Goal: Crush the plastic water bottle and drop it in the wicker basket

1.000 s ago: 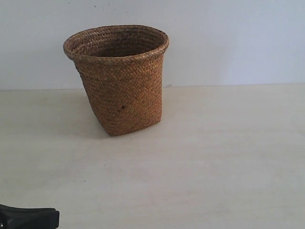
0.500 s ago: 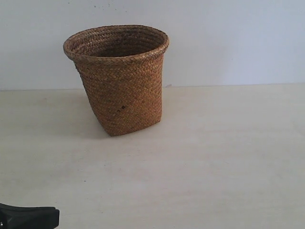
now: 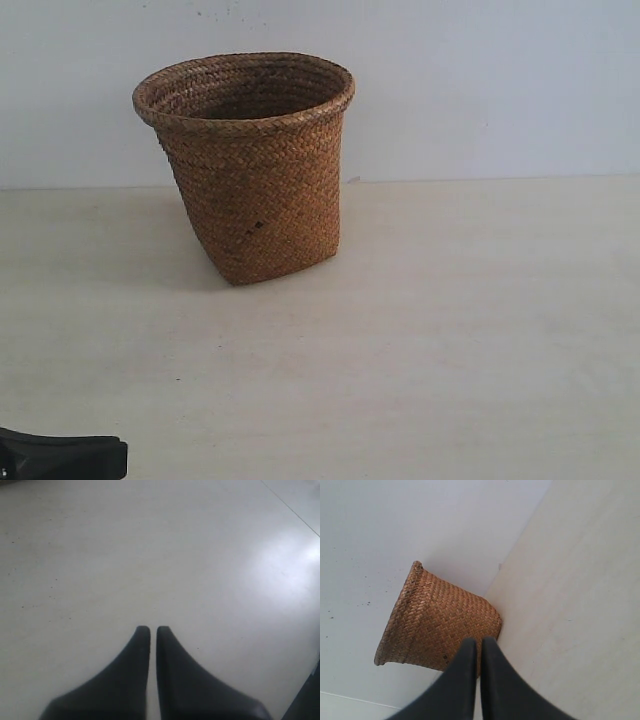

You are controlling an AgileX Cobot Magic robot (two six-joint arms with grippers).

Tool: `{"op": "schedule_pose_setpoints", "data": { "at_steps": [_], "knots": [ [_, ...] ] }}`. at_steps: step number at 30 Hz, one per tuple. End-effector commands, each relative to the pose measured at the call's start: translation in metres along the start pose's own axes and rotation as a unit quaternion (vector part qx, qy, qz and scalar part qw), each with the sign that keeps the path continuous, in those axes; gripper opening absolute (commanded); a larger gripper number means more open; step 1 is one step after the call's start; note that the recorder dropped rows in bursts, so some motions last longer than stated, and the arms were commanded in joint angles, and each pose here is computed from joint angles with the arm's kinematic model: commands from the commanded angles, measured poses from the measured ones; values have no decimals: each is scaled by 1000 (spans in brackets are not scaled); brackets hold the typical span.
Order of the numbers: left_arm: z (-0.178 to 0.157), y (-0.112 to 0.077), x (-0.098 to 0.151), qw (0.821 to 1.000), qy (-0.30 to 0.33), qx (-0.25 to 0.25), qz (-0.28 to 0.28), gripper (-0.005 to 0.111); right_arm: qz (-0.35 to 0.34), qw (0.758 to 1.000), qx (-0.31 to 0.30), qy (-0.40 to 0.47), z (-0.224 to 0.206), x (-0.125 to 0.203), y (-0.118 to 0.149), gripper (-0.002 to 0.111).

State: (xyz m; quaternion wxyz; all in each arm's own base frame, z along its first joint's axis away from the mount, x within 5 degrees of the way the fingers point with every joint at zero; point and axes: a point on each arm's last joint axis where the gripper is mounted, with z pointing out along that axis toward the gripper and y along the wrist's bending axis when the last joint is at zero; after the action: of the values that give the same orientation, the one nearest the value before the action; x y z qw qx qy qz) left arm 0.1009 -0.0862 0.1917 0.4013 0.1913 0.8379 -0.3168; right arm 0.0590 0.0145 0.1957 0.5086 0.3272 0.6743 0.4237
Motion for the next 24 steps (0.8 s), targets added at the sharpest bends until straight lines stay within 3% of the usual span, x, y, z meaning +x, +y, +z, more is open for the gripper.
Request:
{"op": "schedule_pose_setpoints", "data": {
  "at_steps": [1,8,13,17,24],
  "knots": [
    [0,-1,2,1000,1,7,0,4,-4,1000,-4,-5,0,-1,1,0],
    [-3,-1,0,1000,-13,2,1,4,-4,1000,-4,-5,0,-1,1,0],
    [-27,-1,-13,993,-112,-21,14,4,-4,1000,-4,-5,0,-1,1,0],
    [-55,-4,-18,970,-218,-73,83,4,-4,1000,-4,-5,0,-1,1,0],
    [-89,-11,-5,917,-360,-130,110,4,-4,1000,-4,-5,0,-1,1,0]
  ]
}}
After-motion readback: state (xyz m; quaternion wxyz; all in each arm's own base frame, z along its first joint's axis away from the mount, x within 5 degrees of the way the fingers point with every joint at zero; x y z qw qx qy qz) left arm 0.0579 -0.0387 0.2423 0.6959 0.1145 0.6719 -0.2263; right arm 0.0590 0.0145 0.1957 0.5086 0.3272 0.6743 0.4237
